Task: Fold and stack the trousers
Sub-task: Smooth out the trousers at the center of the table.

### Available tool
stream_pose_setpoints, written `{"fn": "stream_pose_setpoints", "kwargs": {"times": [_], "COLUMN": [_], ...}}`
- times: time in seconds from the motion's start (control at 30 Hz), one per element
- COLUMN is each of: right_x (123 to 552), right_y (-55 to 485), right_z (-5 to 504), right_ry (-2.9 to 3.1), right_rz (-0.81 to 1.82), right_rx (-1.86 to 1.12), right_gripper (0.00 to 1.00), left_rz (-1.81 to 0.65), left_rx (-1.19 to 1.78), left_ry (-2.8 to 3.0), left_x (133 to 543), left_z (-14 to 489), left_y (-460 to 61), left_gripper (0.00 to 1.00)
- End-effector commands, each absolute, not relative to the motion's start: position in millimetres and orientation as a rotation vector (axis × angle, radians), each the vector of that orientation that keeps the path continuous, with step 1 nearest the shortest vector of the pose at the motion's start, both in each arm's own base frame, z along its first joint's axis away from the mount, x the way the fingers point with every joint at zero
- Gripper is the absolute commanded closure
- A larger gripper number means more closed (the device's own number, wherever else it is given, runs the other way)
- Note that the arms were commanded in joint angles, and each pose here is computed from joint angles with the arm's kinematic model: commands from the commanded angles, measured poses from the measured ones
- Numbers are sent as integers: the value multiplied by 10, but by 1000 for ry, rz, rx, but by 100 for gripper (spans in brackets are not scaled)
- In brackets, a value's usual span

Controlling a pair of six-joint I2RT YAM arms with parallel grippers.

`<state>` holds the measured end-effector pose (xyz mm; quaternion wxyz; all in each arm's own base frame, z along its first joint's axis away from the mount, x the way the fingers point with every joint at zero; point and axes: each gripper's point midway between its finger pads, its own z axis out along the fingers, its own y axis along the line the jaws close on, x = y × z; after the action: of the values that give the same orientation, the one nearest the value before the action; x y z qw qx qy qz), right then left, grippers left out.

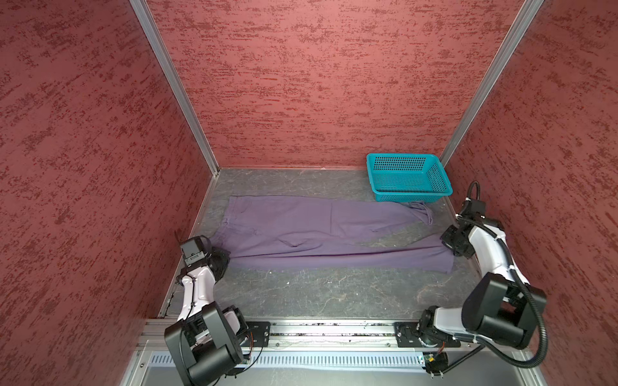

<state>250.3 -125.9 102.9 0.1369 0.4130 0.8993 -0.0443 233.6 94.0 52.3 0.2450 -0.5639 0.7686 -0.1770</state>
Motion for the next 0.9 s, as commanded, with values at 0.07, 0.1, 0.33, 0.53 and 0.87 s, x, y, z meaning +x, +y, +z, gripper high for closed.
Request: {"fn": "stream_pose_setpoints", "kwargs": {"times": [0.07, 0.1, 0.33, 0.53, 0.87], "right_x": [2627, 2658, 3154, 3370, 3368], "right_y": [-1235, -1260, -1088, -640, -621], "right_z": [967, 1018, 1559, 1453, 843], "right_ry": [2548, 2528, 2353, 2508, 2622], "right_rz": [-44, -50, 136, 13, -49], "right_rx": [1204, 1201, 1093, 846, 809], "right_gripper": [34, 33, 30, 32, 33], "left_rz": [-512, -516, -576, -474, -329], "left_rx": [-1630, -1629, -1582, -1367, -1127], "left_ry": [2055, 2047, 1991, 2131, 2314], "left_x": [2119, 2113, 2231, 2593, 3558], "left_z": [515, 548, 848, 1116, 1181], "left_y": [982, 993, 975, 665, 357], "left_gripper": [62, 46, 10, 17, 20]}}
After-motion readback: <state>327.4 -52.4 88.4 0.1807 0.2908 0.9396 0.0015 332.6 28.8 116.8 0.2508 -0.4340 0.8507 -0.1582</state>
